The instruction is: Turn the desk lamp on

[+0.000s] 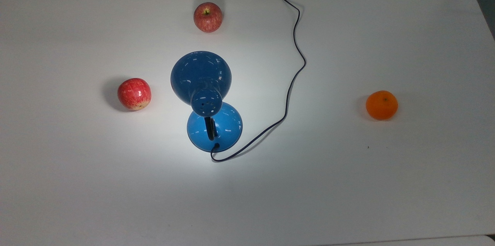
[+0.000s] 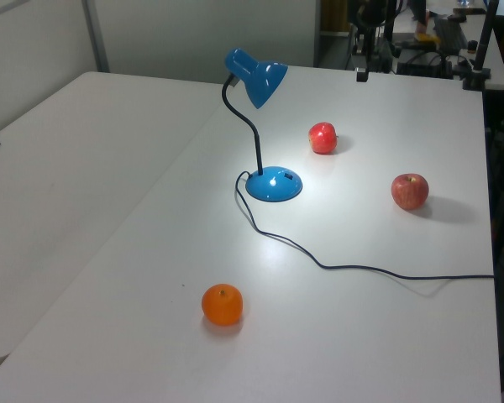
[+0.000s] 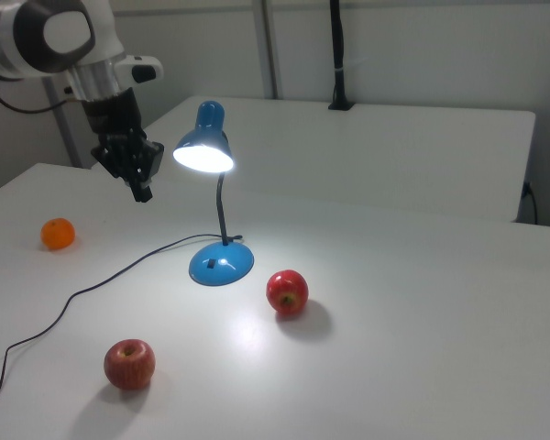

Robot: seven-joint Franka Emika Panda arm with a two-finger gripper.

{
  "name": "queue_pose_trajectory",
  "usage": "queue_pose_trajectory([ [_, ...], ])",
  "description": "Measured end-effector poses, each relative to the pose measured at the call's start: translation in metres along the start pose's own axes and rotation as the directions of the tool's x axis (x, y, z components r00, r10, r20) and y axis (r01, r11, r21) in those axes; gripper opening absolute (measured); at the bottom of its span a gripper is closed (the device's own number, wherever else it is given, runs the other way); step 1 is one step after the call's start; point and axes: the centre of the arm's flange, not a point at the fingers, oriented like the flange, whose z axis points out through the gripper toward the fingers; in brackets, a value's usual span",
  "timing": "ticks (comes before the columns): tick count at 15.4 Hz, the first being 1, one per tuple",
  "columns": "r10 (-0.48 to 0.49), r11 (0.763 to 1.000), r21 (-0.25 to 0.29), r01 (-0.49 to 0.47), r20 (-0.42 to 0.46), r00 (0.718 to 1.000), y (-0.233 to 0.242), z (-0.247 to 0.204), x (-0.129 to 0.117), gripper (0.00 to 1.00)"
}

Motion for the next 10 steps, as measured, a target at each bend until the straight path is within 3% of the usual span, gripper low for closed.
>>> queue_pose_trajectory([
  [9,0.022,1.000,0.000,-0.022,0.001,1.000,0.012,-0.015,-0.005,0.98],
  [10,0.022,1.000,0.000,-0.022,0.003,1.000,0.012,-0.015,-0.005,1.00],
])
